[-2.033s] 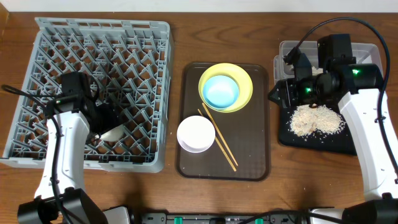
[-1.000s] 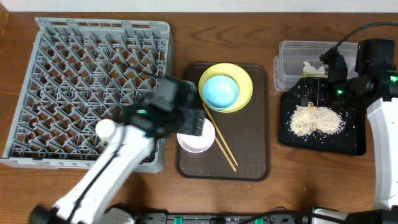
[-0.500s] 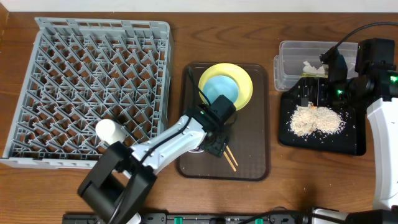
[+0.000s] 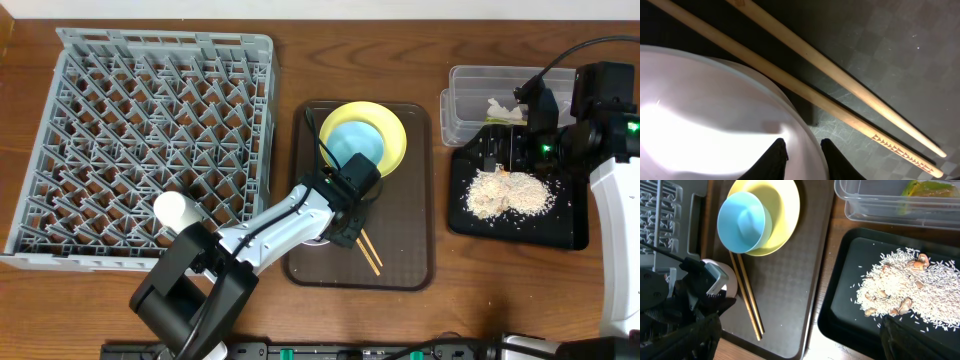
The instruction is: Sort waste into correct bins and load items into the dishwasher
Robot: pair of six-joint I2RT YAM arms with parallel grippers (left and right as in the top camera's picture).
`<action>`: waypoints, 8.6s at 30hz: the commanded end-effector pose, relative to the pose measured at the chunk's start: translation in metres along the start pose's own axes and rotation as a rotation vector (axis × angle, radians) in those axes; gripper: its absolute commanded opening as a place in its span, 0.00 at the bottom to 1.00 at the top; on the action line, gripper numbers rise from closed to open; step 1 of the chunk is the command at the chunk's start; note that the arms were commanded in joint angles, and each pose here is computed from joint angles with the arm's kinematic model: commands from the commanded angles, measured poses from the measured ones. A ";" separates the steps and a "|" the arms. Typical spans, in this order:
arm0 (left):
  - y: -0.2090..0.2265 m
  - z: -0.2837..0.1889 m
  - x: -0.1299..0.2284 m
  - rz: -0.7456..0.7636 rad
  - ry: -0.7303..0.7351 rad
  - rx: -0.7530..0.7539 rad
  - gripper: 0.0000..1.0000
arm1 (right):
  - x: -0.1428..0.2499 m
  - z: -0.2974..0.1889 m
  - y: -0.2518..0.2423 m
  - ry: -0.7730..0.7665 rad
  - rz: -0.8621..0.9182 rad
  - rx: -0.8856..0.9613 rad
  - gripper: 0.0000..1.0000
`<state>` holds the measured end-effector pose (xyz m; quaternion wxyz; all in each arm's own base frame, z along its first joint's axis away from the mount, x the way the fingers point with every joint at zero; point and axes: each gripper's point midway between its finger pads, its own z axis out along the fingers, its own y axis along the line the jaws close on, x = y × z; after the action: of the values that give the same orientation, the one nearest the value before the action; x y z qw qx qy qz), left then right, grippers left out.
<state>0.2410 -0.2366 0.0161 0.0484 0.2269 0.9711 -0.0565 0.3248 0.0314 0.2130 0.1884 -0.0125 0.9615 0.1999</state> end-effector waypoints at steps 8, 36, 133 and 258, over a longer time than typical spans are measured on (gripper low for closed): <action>0.004 0.005 0.000 0.005 -0.003 -0.052 0.25 | -0.002 -0.006 0.002 -0.016 -0.005 -0.001 0.99; 0.011 0.009 0.008 0.087 -0.025 -0.213 0.08 | 0.001 -0.006 0.002 -0.005 0.001 -0.002 0.99; 0.301 -0.227 0.001 -0.708 -0.738 0.357 0.90 | 0.005 -0.006 0.002 0.010 0.008 -0.003 0.99; -0.007 -0.017 -0.167 0.048 -0.293 -0.076 0.42 | 0.016 -0.015 -0.050 0.031 0.215 0.312 0.99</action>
<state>0.3825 -0.3224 0.0687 0.2028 0.2427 0.9451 -0.0824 0.3090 -0.0167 0.1940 0.1402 0.1073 0.9819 0.0690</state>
